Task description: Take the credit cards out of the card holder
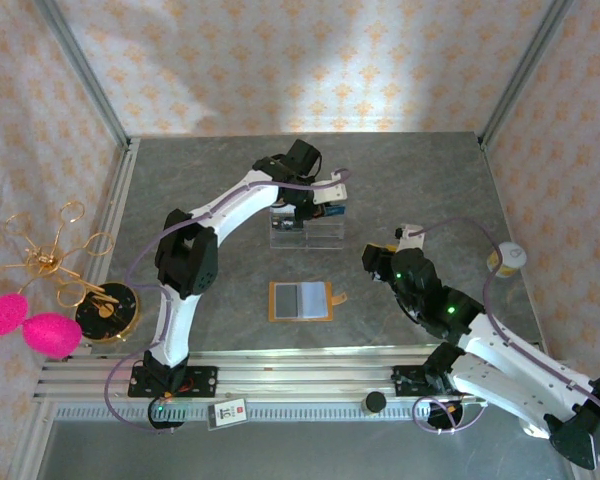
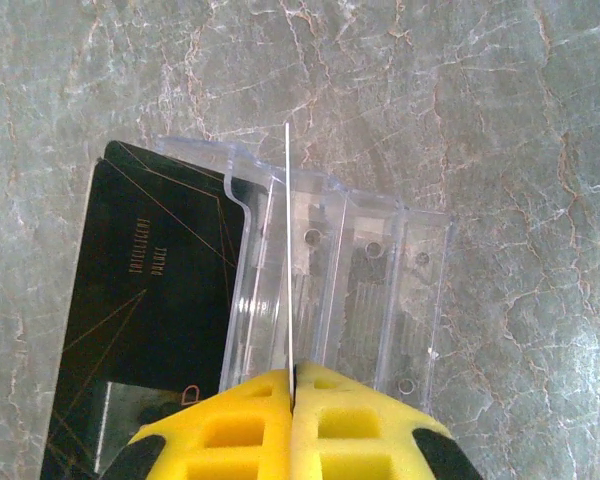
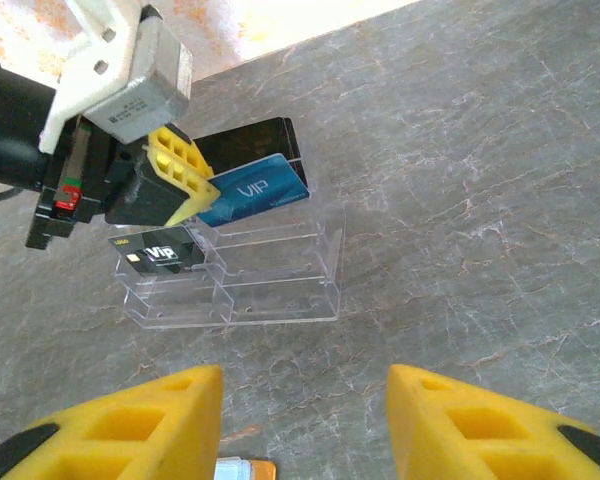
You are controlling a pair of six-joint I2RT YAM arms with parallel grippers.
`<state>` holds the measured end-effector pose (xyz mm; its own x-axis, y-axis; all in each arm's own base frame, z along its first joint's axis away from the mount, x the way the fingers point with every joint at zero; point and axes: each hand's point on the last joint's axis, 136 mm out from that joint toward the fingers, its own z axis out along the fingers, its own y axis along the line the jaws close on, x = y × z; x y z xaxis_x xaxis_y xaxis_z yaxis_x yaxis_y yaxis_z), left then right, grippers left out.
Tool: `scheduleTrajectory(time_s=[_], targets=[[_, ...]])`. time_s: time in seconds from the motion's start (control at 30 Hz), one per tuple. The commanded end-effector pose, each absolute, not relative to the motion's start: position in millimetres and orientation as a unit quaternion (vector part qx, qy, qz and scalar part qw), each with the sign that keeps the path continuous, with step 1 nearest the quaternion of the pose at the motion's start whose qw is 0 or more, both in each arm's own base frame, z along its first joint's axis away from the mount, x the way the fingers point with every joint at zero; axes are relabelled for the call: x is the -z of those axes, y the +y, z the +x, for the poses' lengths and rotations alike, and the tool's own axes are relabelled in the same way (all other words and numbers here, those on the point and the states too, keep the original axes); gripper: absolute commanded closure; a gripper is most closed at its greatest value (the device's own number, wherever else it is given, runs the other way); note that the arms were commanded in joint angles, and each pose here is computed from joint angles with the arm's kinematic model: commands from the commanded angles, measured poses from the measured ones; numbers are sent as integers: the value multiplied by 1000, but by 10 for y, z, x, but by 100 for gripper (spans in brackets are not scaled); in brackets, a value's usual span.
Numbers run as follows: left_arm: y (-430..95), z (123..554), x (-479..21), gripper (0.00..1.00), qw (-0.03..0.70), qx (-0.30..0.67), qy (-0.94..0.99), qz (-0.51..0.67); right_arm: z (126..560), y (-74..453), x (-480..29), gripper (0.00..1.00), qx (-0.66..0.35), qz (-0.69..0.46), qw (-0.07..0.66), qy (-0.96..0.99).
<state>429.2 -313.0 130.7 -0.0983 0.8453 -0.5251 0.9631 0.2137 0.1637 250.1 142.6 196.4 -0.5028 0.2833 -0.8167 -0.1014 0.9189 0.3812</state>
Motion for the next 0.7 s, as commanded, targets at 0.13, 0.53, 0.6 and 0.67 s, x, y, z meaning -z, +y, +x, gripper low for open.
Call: scheduleTrajectory(time_s=[0.13,0.53,0.6,0.67], targets=[[-3026,4318,-1323,100,247,84,725,638,2548,1478,-2084,54,-206,52,504,837],[-3013,4386,-1187,100,239,88,724,641,2543,1458,-2073,54,-201,55,501,840],[-2992,4419,-1170,100,240,86,726,638,2542,1460,-2063,54,-201,55,499,841],[-2989,4437,-1193,100,245,87,726,637,2546,1470,-2061,54,-202,55,498,842]])
